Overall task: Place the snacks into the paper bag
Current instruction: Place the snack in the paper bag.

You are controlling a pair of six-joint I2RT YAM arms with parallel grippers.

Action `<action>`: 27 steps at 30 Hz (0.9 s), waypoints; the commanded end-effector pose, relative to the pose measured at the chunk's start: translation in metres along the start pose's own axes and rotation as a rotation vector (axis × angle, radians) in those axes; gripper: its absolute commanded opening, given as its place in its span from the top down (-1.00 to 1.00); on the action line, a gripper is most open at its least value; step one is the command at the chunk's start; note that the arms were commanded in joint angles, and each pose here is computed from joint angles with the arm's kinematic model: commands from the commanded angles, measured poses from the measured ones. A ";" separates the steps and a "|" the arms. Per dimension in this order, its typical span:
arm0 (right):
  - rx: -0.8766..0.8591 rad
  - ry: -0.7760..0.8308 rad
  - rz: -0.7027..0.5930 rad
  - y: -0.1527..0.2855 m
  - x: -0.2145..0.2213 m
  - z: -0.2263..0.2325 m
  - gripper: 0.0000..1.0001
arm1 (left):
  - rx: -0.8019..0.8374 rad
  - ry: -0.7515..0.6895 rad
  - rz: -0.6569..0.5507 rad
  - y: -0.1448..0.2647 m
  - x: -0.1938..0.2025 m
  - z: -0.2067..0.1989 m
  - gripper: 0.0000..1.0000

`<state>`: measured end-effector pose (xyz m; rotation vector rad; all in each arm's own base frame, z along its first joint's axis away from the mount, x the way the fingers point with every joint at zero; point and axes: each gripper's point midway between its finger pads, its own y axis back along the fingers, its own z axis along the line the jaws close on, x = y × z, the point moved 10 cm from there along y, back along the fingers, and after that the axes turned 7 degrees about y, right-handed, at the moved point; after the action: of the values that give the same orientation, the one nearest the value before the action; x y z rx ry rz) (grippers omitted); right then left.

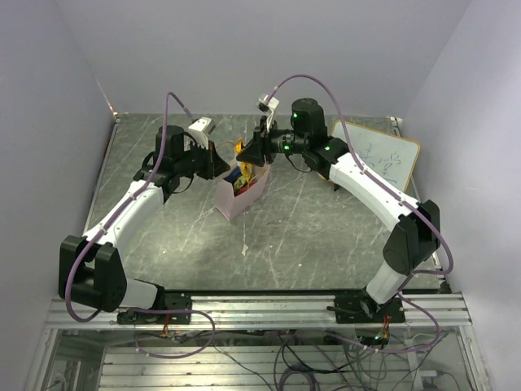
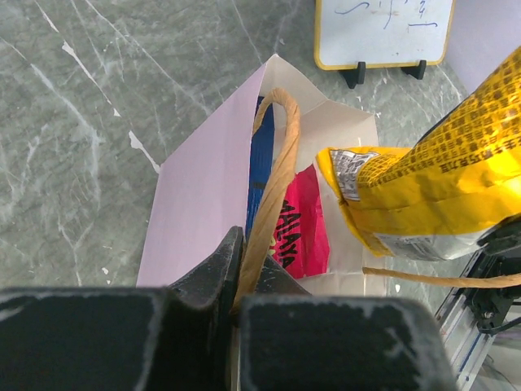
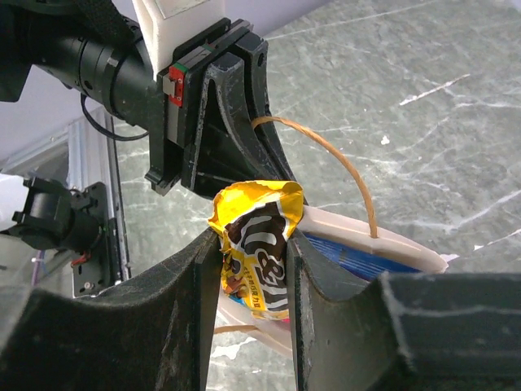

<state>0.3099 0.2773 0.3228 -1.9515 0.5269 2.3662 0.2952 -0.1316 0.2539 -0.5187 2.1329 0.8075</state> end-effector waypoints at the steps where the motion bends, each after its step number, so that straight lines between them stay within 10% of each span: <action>1: 0.004 0.025 -0.031 -0.008 0.000 0.000 0.30 | 0.049 -0.021 -0.039 0.003 -0.012 -0.005 0.86; 27: 0.025 0.256 0.115 -0.003 0.031 -0.002 0.24 | 0.044 -0.037 -0.046 0.005 -0.014 -0.004 0.86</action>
<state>0.3092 0.2776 0.2891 -2.2129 0.6646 2.2273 0.2953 -0.1302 0.2542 -0.5159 2.1382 0.8000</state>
